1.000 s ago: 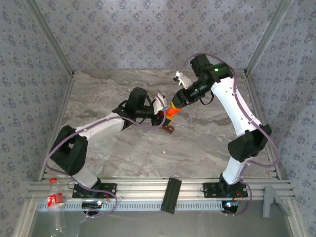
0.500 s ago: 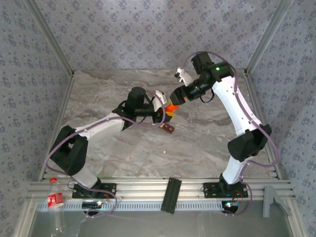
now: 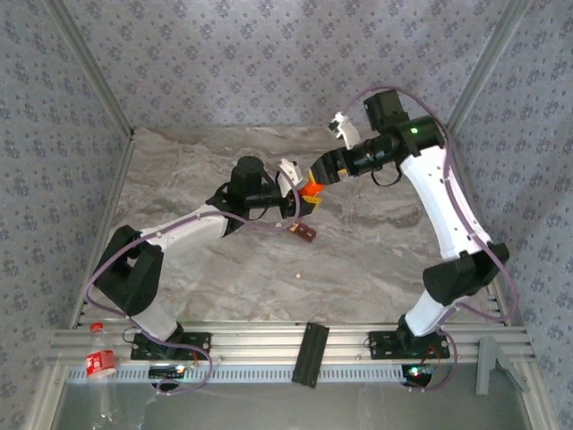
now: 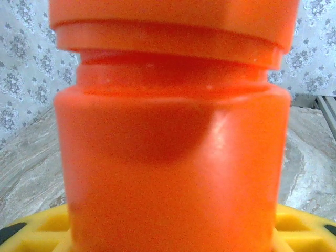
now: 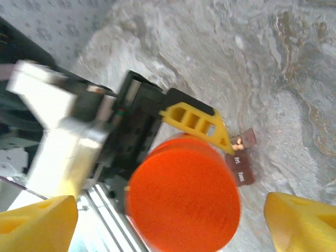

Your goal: Sort the pills into containers

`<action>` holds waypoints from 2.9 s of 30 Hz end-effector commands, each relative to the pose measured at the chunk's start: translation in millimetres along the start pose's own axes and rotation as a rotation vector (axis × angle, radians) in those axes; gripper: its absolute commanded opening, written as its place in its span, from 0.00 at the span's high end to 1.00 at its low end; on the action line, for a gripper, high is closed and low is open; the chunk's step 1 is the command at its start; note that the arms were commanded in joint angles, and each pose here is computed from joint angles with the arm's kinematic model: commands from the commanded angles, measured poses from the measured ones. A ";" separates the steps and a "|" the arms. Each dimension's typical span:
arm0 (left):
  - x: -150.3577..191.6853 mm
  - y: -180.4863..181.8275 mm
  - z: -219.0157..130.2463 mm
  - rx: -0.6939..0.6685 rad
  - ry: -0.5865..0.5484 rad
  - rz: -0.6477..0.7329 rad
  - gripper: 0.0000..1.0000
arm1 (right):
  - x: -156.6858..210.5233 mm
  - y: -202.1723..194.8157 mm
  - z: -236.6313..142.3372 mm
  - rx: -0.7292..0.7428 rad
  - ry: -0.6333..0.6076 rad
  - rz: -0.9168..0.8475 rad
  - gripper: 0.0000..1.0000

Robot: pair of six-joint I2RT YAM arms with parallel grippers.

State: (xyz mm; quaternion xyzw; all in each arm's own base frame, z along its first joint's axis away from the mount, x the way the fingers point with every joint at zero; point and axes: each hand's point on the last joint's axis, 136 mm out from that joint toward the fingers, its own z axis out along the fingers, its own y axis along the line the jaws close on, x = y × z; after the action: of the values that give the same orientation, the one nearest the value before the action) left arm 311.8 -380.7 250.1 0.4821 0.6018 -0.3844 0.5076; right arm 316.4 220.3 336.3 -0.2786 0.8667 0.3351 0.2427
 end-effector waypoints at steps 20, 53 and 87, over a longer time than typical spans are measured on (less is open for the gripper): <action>-92.4 30.6 -5.3 0.017 -0.353 -0.300 1.00 | -78.1 -16.0 -74.3 0.071 -0.690 0.057 0.11; -105.8 11.8 -5.0 0.145 -0.295 -0.323 1.00 | -82.2 9.3 -32.5 -0.157 -0.537 -0.069 0.23; -113.5 10.2 -10.0 0.132 -0.304 -0.294 1.00 | -67.4 -0.3 -7.3 -0.134 -0.464 -0.018 0.48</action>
State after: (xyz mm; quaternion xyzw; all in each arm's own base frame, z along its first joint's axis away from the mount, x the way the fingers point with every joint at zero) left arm 330.3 -395.4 315.4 0.3397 0.6051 -0.5577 0.4554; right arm 368.0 229.5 384.0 -0.2125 0.7588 0.4432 0.4273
